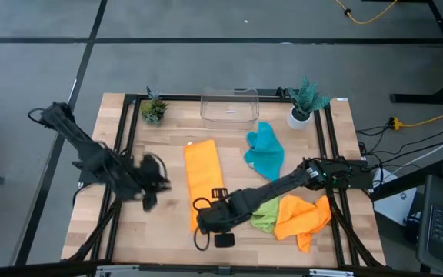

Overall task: Fold microfiber towels
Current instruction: Fold the orange towel

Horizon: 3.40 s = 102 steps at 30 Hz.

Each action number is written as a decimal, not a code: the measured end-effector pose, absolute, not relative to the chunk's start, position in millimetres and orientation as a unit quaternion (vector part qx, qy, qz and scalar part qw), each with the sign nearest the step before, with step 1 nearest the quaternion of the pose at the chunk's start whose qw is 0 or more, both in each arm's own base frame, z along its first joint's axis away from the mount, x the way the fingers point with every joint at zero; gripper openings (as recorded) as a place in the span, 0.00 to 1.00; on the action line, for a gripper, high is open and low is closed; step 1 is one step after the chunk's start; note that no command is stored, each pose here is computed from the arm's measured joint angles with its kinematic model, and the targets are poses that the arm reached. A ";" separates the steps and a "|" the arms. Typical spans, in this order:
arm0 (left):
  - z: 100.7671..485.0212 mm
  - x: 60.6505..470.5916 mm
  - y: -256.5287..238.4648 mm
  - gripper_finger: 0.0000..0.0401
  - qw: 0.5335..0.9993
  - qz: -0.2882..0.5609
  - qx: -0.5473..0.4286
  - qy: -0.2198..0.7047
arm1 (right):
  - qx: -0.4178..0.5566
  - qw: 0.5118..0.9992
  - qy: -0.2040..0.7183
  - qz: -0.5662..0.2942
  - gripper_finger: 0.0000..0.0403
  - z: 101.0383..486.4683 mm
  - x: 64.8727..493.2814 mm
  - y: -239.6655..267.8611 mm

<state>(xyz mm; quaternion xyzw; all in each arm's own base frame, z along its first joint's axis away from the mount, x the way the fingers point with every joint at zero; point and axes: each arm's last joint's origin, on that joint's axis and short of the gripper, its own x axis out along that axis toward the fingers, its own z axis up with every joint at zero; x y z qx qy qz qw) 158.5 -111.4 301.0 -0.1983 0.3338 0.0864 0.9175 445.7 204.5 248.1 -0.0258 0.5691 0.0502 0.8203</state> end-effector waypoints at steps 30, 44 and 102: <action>166.1 259.8 -206.8 0.25 0.902 -0.058 -0.049 0.424 | -0.028 0.838 0.545 -0.016 0.39 201.4 418.5 265.3; 157.0 266.9 -207.8 0.25 0.896 -0.079 -0.061 0.432 | -0.072 0.775 0.623 -0.074 0.39 224.6 364.8 273.9; 165.4 283.9 -189.5 0.42 0.878 -0.027 -0.216 0.426 | 0.103 0.925 0.364 0.030 0.66 192.4 319.8 198.7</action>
